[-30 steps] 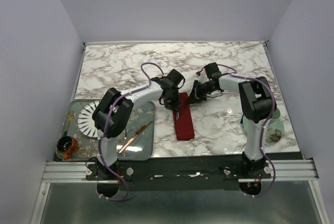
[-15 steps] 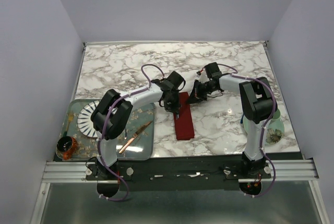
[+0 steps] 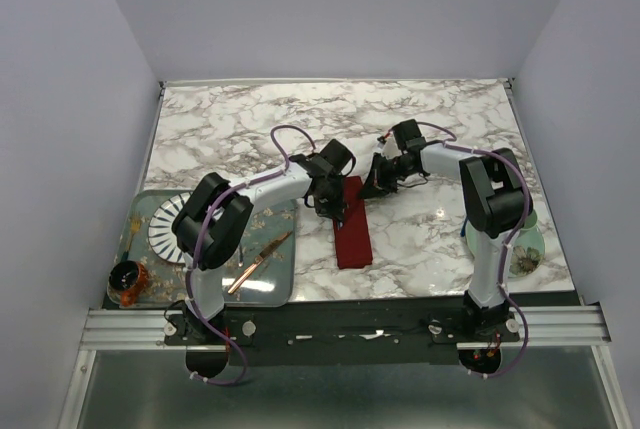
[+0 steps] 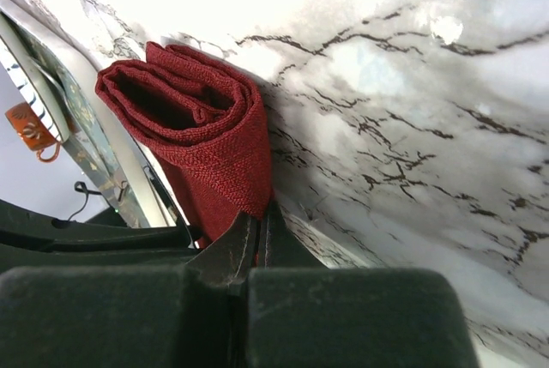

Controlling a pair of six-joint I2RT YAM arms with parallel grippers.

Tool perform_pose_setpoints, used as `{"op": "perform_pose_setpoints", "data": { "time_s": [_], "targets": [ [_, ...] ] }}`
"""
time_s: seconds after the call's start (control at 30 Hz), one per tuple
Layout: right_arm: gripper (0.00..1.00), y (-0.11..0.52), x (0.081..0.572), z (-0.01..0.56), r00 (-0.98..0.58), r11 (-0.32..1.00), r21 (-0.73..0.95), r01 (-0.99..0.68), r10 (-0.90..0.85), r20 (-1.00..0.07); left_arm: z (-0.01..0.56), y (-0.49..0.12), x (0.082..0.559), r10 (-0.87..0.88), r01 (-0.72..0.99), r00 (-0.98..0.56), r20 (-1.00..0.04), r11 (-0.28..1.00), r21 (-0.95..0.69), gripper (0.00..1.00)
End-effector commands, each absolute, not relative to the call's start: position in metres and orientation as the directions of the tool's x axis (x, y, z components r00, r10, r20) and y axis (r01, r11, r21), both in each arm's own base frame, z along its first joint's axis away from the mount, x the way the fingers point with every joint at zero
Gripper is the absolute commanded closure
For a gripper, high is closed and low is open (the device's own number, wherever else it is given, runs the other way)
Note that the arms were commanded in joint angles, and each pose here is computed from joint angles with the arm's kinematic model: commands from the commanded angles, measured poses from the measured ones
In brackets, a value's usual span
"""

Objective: Fold the napkin into a case and place the utensils inside
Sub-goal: Insert the knife into the folded napkin.

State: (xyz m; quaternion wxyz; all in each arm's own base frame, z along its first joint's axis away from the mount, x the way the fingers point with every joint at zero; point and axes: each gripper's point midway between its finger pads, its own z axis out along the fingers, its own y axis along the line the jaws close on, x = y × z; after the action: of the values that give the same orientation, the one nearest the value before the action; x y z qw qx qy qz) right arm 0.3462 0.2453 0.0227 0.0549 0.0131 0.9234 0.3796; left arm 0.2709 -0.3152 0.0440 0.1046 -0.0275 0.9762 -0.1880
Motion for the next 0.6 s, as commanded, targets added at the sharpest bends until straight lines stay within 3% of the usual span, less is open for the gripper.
{"op": "perform_pose_setpoints", "data": {
  "time_s": [0.0,0.33,0.53,0.57],
  "targets": [
    [0.99,0.239,0.358,0.028,-0.98,0.737,0.673,-0.055,0.088,-0.176,0.051,-0.316,0.259,-0.085,-0.01,-0.981,-0.174,0.92,-0.391,1.0],
    [0.99,0.241,0.351,0.026,-0.984,0.721,0.69,-0.065,0.07,-0.165,0.059,-0.318,0.276,-0.087,0.006,-0.971,-0.225,0.925,-0.381,0.69],
    [0.99,0.244,0.349,0.026,-0.986,0.709,0.702,-0.071,0.058,-0.159,0.075,-0.323,0.301,-0.08,0.042,-0.951,-0.3,0.925,-0.378,0.56],
    [0.95,0.244,0.349,0.027,-0.986,0.708,0.703,-0.073,0.056,-0.159,0.077,-0.323,0.303,-0.077,0.046,-0.949,-0.306,0.925,-0.376,0.55]
  ]
}}
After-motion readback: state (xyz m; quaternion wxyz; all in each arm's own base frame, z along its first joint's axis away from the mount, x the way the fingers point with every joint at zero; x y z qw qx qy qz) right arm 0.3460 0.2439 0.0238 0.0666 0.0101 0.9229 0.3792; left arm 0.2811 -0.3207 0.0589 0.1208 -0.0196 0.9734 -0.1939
